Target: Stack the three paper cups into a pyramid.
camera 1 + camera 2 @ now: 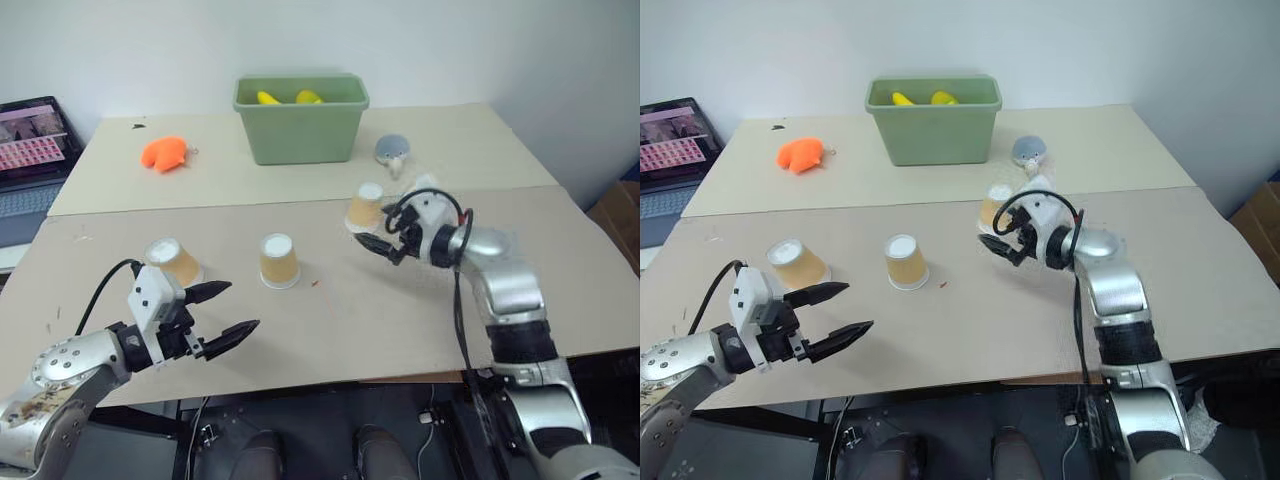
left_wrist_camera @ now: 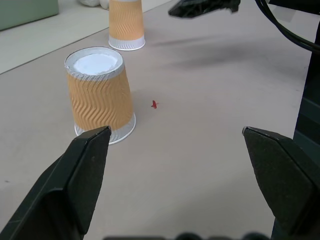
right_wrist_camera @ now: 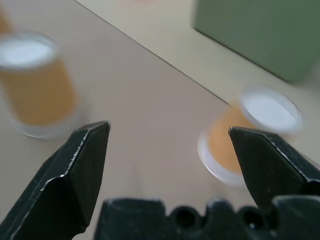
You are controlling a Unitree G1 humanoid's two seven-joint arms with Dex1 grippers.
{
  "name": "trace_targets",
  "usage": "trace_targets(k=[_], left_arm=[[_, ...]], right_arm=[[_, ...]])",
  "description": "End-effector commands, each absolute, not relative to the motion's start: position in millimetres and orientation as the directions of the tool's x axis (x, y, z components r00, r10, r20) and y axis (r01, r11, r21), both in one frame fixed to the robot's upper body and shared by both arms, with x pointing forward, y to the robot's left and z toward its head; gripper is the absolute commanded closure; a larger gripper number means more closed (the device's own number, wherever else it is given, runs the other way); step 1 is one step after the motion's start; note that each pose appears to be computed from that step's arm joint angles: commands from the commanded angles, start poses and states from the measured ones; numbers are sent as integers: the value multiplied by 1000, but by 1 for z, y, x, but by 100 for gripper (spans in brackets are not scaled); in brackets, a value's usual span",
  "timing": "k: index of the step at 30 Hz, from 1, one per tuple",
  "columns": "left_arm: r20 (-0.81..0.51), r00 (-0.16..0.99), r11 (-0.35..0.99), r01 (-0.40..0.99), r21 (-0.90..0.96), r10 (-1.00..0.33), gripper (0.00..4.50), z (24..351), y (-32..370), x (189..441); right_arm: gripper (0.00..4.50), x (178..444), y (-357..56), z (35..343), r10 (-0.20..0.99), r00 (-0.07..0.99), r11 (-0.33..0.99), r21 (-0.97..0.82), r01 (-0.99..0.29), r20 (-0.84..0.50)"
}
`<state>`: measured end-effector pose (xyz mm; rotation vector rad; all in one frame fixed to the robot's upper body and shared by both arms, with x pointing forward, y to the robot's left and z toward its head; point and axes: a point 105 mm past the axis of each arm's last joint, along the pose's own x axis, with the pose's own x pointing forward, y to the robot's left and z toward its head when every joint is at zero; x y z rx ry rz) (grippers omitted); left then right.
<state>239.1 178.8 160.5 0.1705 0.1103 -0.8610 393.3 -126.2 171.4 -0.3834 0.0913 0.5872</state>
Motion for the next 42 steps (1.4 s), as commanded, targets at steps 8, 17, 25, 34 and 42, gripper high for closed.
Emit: trace_targets(k=[8, 17, 25, 34, 42], left_arm=[[-148, 634, 613, 773, 164, -759, 0, 171, 175, 248], [-133, 650, 625, 758, 188, -749, 0, 179, 174, 244], [-133, 665, 639, 745, 194, -735, 0, 180, 177, 243], [-131, 677, 652, 734, 188, -724, 0, 180, 179, 244], [-129, 680, 656, 731, 186, -722, 0, 180, 178, 243]], right_arm=[[4, 428, -101, 186, 442, 893, 859, -249, -447, -81], [4, 453, -114, 185, 365, 929, 930, -23, -367, -66], [4, 465, -91, 199, 391, 920, 920, 5, -391, -17], [4, 473, -80, 207, 397, 918, 916, -57, -396, 6], [4, 478, -75, 211, 394, 919, 916, -90, -391, 17]])
